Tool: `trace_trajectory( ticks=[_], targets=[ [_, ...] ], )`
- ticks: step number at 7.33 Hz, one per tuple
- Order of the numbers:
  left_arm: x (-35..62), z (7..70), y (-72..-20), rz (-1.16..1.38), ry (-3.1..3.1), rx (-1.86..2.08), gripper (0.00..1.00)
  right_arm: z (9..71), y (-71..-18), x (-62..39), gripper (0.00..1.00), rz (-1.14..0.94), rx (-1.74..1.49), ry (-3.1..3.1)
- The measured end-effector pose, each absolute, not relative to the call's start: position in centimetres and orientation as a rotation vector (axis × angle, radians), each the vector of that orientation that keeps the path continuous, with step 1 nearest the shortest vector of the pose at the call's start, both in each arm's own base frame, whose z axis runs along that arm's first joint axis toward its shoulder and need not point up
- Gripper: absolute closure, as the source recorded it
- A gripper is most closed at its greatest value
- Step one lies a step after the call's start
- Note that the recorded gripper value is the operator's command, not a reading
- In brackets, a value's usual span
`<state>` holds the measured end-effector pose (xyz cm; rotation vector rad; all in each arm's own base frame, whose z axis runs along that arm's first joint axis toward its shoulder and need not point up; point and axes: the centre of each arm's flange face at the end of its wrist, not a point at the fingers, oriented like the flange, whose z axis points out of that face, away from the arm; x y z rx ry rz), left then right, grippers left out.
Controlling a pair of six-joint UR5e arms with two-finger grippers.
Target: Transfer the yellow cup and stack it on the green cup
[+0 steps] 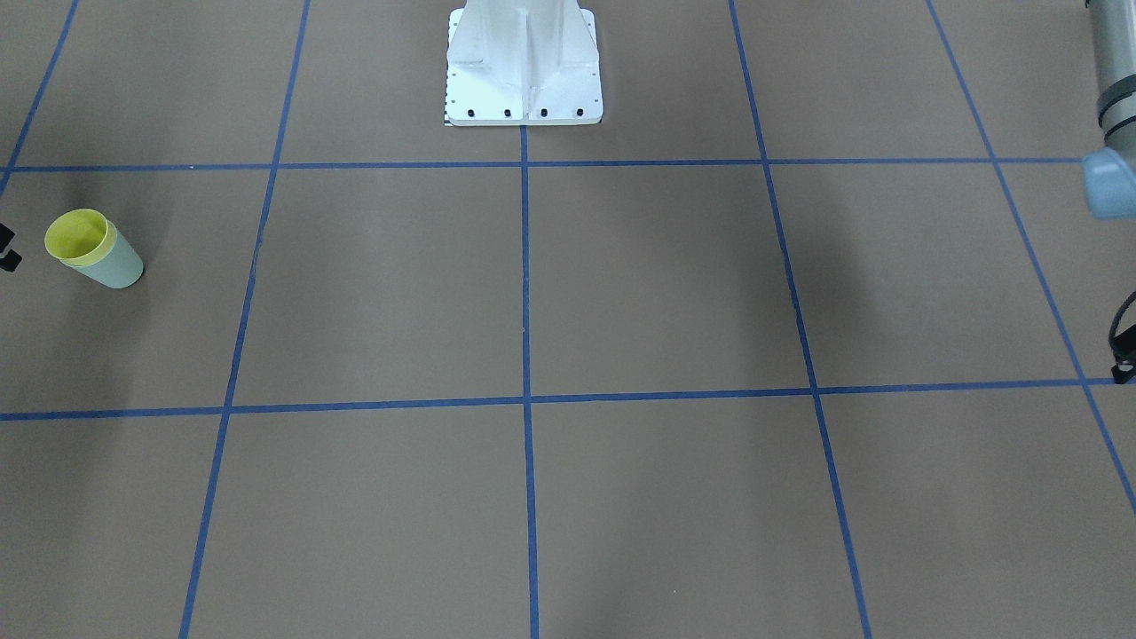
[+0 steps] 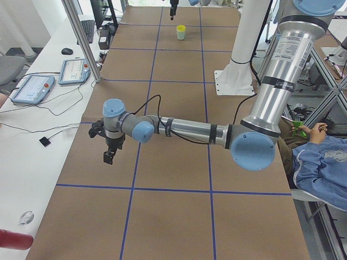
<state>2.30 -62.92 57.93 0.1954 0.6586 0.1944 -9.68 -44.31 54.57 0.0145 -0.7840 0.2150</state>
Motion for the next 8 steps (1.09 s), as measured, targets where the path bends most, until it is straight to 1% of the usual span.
trace_trajectory(
  ticks=[2,3,5,6,8],
  targets=[
    [-3.3,60.3,-56.2,0.085,0.725,0.062,0.0,55.0,-44.6,-8.6,0.0,0.17,0.031,-0.791],
    [-4.3,61.0,-52.4,0.038,0.735,0.039,0.0,55.4,-44.8,-7.8,0.0,0.166,0.029,-0.803],
    [-4.6,61.0,-44.8,0.035,0.758,0.084,0.0,56.3,-45.2,-6.2,0.0,0.182,0.023,-0.819],
    [-4.6,60.6,-42.4,0.042,0.772,0.104,0.0,56.9,-45.1,-5.4,0.0,0.198,0.019,-0.818],
    [-4.8,60.6,-40.5,0.046,0.757,0.116,0.0,58.4,-45.0,-4.4,0.0,0.218,0.006,-0.807]
  ],
)
